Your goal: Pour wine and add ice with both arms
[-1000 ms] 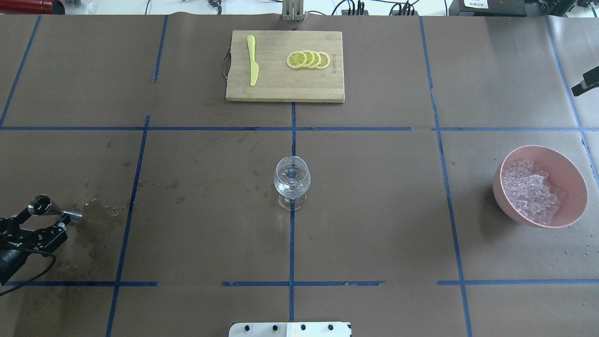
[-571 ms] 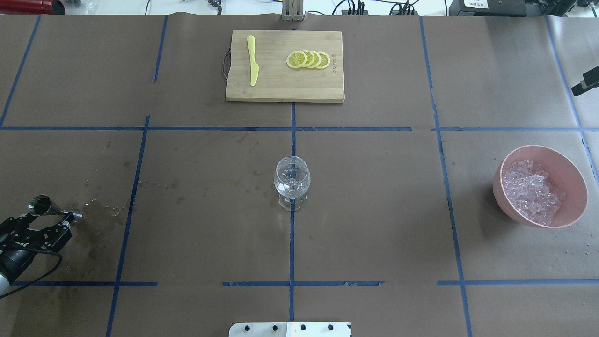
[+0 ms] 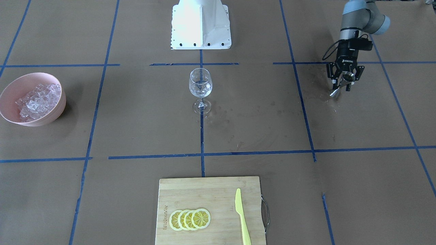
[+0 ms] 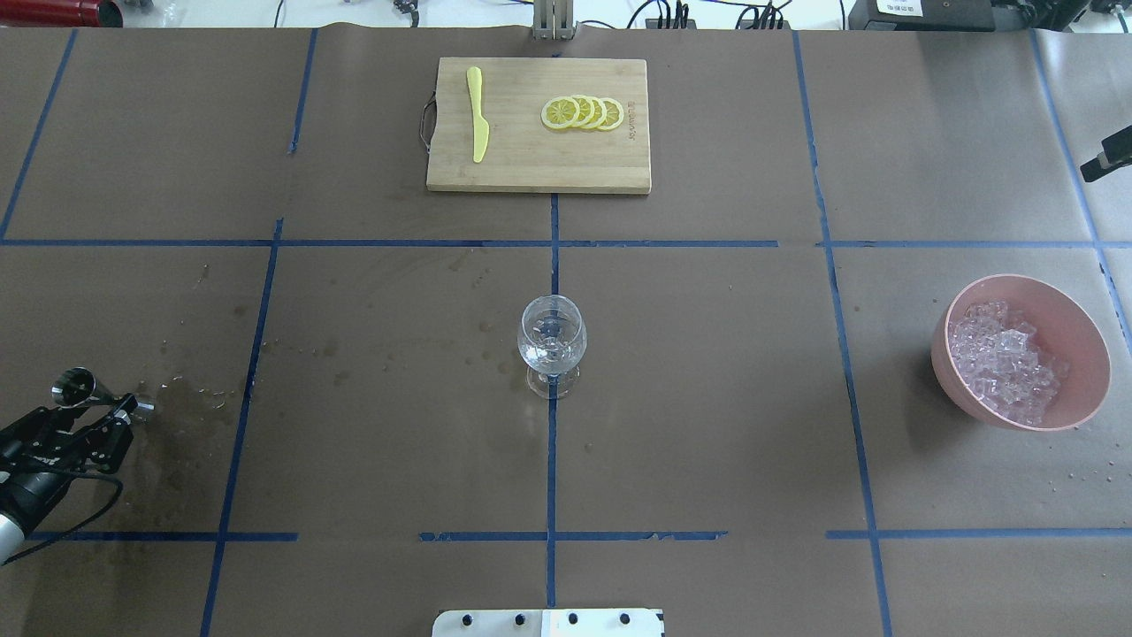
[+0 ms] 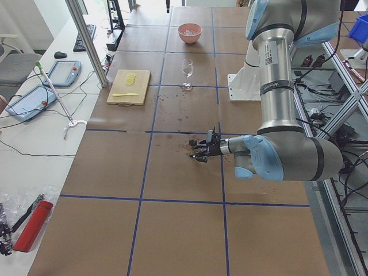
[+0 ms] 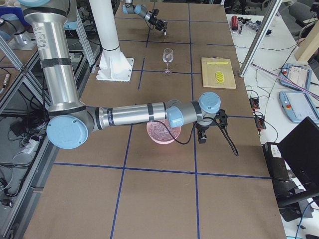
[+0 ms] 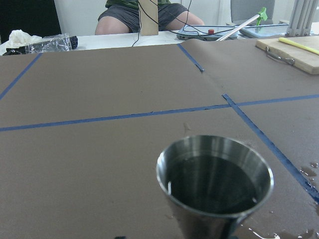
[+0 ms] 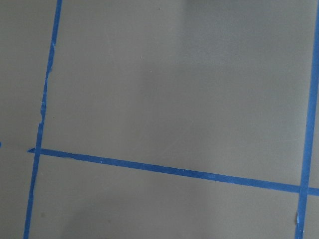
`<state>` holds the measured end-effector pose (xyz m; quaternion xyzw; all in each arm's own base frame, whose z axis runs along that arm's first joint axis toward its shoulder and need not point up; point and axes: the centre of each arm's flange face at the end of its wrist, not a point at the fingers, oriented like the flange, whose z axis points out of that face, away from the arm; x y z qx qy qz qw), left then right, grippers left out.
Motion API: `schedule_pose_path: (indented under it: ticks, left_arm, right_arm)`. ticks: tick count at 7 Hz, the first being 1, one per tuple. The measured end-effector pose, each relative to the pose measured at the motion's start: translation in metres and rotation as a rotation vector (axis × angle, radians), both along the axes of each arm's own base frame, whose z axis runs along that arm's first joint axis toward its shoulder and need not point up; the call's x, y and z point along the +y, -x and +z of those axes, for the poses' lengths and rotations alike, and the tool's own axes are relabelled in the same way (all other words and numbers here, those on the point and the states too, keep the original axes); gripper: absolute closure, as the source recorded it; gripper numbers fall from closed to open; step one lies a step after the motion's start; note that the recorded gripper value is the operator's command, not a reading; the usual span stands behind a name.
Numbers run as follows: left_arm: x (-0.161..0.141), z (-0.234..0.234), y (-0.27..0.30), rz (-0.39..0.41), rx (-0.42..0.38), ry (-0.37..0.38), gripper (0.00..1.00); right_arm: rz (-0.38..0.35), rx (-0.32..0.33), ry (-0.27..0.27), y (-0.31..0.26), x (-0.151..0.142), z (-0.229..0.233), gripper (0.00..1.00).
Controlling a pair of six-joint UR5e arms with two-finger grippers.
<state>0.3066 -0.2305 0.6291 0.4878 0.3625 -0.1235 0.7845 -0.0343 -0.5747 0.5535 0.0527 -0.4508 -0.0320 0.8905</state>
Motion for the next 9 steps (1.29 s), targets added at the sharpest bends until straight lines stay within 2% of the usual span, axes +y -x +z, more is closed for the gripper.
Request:
schedule_pose_path:
  ticks: [2, 3, 4, 5, 7, 9]
  left_arm:
    - [-0.001, -0.002, 0.001, -0.017, 0.002, -0.009, 0.42]
    - [-0.001, -0.003, 0.001, -0.027, 0.004, -0.015, 0.47]
    - [-0.002, -0.005, -0.001, -0.038, 0.009, -0.022, 0.63]
    - [-0.002, -0.007, -0.003, -0.043, 0.013, -0.025, 1.0]
    - [-0.002, -0.01, -0.005, -0.039, 0.021, -0.028, 1.0]
    - [-0.001, -0.025, -0.007, -0.018, 0.001, -0.061, 1.0]
  right_arm:
    - [-0.001, 0.0, 0.001, 0.0, 0.002, 0.002, 0.0]
    - [-0.001, 0.001, 0.001, 0.0, 0.002, 0.002, 0.0]
    - [-0.001, 0.002, 0.002, 0.0, 0.002, 0.002, 0.0]
    - [-0.001, 0.002, 0.003, 0.0, 0.002, 0.003, 0.0]
    - [-0.001, 0.003, 0.003, 0.0, 0.002, 0.003, 0.0]
    - [0.0, 0.001, -0.003, 0.0, 0.002, -0.001, 0.0]
